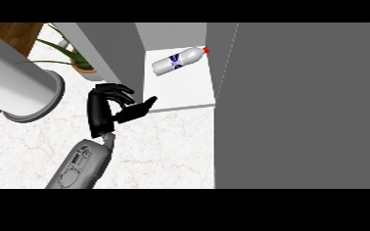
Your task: Pick up the bottled water, place it into the cabinet and close the cabinet
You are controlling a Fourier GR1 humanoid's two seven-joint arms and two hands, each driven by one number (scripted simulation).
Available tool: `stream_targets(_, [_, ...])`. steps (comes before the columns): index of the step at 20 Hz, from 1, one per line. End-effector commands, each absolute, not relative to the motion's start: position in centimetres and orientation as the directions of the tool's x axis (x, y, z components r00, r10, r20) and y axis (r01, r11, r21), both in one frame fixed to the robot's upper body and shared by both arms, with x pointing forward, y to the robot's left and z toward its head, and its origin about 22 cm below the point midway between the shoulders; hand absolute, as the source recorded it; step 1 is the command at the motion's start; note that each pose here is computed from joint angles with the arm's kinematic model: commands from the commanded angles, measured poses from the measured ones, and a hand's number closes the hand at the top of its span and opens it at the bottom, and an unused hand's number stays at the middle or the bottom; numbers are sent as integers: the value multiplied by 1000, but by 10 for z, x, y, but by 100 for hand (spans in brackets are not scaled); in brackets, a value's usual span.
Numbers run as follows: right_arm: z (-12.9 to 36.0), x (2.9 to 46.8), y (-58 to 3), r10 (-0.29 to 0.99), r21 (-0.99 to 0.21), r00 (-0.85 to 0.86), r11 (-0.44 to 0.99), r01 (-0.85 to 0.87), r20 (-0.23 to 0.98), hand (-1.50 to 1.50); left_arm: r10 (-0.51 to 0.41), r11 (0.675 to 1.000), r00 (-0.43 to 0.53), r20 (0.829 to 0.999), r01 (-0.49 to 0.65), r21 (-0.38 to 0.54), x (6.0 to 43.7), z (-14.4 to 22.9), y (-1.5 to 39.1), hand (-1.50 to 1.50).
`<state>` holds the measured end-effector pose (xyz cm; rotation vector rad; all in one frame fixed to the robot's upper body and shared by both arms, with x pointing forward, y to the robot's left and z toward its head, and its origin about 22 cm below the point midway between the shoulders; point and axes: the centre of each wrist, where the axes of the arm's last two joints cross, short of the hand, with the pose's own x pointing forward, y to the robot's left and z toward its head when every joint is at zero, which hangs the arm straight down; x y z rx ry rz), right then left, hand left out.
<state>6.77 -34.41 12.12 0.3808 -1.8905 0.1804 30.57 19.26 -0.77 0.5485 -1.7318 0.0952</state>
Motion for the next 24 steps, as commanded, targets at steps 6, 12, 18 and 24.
stream_targets(6, [131,76,-339,-185,56,-324,927,-371,928,-150,-231,953,-207,951,-243,179,352,41,138,-150])
stream_targets(12, [133,76,-334,-182,39,-338,920,-389,923,-150,-147,977,-317,937,-197,86,344,61,127,-150])
stream_targets(18, [137,79,-339,-160,36,-325,933,-357,932,-150,-101,987,-334,937,-155,51,341,63,128,-150])
stream_targets(24, [142,78,-332,-144,25,-331,940,-339,932,-150,-23,995,-355,935,-102,-14,325,60,107,-150])
